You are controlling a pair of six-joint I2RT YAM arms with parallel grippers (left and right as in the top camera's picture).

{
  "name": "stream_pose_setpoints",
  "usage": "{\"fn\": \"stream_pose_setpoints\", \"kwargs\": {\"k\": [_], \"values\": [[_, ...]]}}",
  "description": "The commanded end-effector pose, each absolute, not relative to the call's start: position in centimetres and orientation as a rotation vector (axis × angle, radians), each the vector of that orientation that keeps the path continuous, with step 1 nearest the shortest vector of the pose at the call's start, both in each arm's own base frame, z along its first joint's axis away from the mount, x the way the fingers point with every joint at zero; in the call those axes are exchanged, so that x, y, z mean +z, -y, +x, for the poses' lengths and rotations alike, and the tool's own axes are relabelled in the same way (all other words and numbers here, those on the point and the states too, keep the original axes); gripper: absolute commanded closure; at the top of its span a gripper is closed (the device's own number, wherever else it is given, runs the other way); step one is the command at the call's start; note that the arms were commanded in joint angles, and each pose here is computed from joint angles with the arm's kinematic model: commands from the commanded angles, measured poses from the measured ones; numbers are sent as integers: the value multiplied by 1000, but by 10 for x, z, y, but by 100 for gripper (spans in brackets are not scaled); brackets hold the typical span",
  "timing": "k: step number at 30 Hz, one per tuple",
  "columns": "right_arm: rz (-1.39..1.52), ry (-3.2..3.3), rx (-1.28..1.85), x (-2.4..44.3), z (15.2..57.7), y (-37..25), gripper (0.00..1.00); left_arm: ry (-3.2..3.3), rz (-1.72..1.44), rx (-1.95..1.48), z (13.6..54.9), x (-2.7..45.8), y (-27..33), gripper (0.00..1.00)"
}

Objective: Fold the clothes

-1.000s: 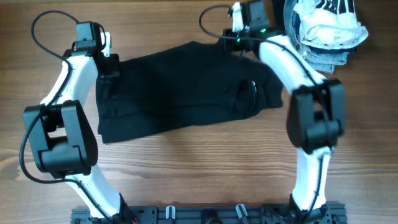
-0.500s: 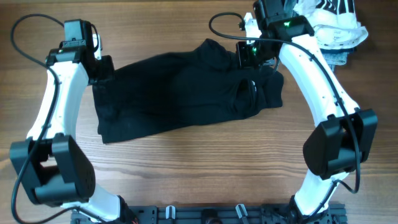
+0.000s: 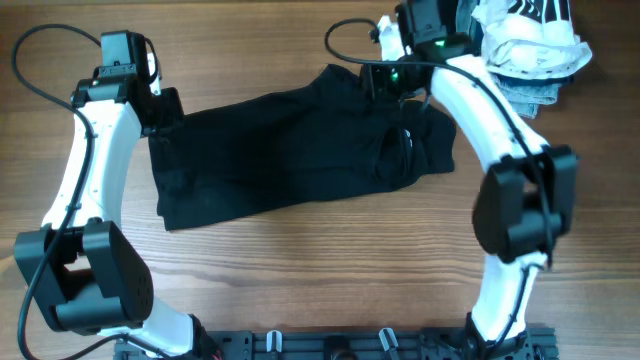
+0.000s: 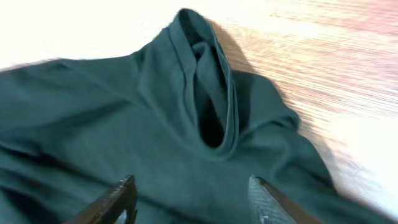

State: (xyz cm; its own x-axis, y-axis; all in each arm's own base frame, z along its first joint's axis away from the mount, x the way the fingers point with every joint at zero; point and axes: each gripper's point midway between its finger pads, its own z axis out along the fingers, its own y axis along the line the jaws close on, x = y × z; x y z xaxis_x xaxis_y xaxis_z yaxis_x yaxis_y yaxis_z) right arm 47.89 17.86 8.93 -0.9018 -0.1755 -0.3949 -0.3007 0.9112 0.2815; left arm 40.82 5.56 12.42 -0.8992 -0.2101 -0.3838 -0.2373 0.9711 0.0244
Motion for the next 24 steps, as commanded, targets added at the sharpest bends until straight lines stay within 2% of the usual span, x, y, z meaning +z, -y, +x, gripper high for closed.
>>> {"fn": "stream_pose_setpoints", "kwargs": {"k": [1,6,14,17,21,24], "values": [[-453,-2730,531,50,480,-187,37,-2722,-343,96,409,125,-55,96],[-515,-2676,518,33,494,-191,37,-2719,-343,96,410,126,-55,96],[-529,-2611,514,36,508,-196,40,-2719,-342,96,410,126,-55,96],[-530,-2603,514,37,509,-197,46,-2718,-342,96,410,126,-55,96],[-554,-2592,511,37,509,-200,50,-2715,-343,96,411,126,-55,96],[-587,-2573,506,38,509,-205,58,-2714,-342,96,411,126,-56,96]]}}
